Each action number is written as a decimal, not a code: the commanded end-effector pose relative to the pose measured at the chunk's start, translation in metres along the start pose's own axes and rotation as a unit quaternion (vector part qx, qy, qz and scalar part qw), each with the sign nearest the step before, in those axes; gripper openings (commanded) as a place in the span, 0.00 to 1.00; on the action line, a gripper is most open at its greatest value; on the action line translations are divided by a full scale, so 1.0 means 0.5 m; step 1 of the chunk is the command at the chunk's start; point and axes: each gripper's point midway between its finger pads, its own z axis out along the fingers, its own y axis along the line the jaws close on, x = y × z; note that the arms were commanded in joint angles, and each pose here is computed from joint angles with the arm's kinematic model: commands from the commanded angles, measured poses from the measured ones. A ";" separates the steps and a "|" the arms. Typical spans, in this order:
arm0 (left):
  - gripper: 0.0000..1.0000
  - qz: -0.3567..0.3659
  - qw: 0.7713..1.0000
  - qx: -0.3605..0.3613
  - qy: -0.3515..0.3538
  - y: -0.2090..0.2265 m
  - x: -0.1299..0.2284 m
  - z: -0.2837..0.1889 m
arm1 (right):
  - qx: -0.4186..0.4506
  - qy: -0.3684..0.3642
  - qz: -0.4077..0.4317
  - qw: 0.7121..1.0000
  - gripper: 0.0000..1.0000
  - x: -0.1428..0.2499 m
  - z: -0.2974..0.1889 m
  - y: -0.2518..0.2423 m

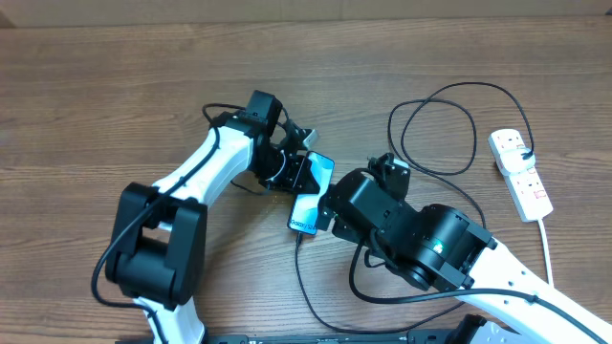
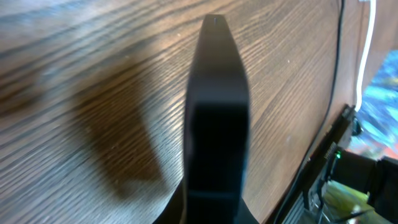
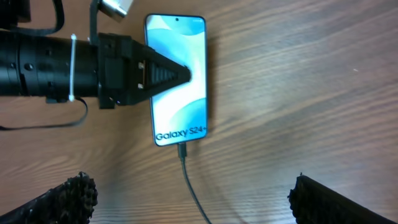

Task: Plug charger to phone and switch on socket
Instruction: 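Lay the phone flat on the table with the left gripper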

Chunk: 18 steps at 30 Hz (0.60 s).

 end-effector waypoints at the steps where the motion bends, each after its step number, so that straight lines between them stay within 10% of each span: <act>1: 0.04 0.012 0.998 0.053 0.007 -0.005 -0.002 0.015 | 0.006 0.000 0.003 1.000 1.00 -0.001 -0.008 -0.010; 18: 0.04 -0.166 0.985 0.012 -0.046 0.160 -0.028 -0.044 | 0.017 0.004 0.000 1.000 1.00 0.003 -0.008 -0.020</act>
